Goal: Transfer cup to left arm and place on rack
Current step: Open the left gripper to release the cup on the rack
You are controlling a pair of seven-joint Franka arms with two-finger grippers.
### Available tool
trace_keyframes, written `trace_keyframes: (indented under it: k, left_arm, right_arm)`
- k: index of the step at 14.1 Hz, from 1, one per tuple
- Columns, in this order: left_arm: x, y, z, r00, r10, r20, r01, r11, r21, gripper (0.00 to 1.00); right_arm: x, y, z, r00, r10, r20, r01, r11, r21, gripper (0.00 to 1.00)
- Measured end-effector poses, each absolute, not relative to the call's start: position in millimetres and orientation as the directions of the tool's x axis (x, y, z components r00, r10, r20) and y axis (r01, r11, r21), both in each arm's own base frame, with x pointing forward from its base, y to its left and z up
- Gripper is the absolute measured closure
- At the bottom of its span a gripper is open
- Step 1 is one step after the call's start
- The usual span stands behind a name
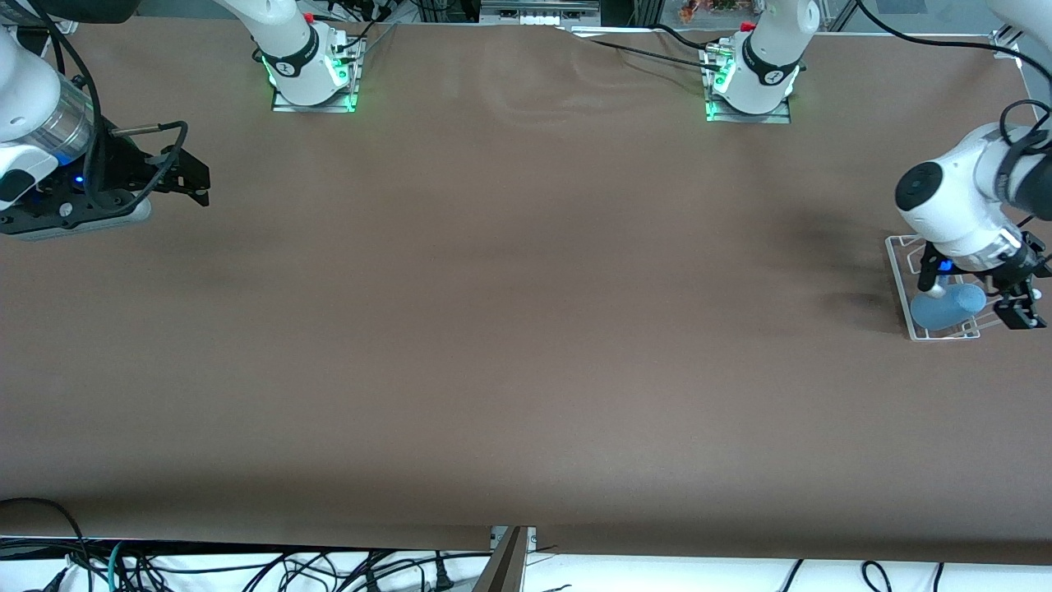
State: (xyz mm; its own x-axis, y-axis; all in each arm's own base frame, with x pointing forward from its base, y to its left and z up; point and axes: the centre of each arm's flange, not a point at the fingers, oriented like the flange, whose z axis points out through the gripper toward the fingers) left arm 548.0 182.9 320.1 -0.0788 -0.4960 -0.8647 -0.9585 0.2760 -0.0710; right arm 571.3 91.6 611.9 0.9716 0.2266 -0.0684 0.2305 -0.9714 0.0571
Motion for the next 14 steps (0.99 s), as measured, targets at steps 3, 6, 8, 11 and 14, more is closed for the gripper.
trace_keyframes:
  k: [3,6,8,11,14]
  left_arm:
    - [564,187,376,0.214,-0.624,-0.751,-0.965,-0.017,-0.26,0.0]
    - [572,180,442,0.52,-0.656,-0.547,-0.854,-0.412,-0.318,0.0]
    - [579,164,477,0.625,-0.665,-0.408,-0.78,-0.555,-0.29,0.0]
    - [592,130,510,0.715,-0.652,-0.253,-0.699,-0.664,-0.266,0.0]
    - [590,105,541,0.865,-0.475,-0.159,-0.5,-0.842,-0.203,0.0]
  right_arm:
    - [572,91,611,0.972,0.225,-0.07,0.229,-0.972,0.057,0.0]
    - [572,88,611,0.973,0.22,-0.071,0.224,-0.973,0.058,0.0]
    - [572,88,611,0.973,0.22,-0.071,0.224,-0.973,0.058,0.0]
    - [572,88,611,0.973,0.22,-0.071,0.224,-0.973,0.058,0.0]
    - [572,90,611,0.972,0.224,-0.071,0.228,-0.972,0.057,0.0]
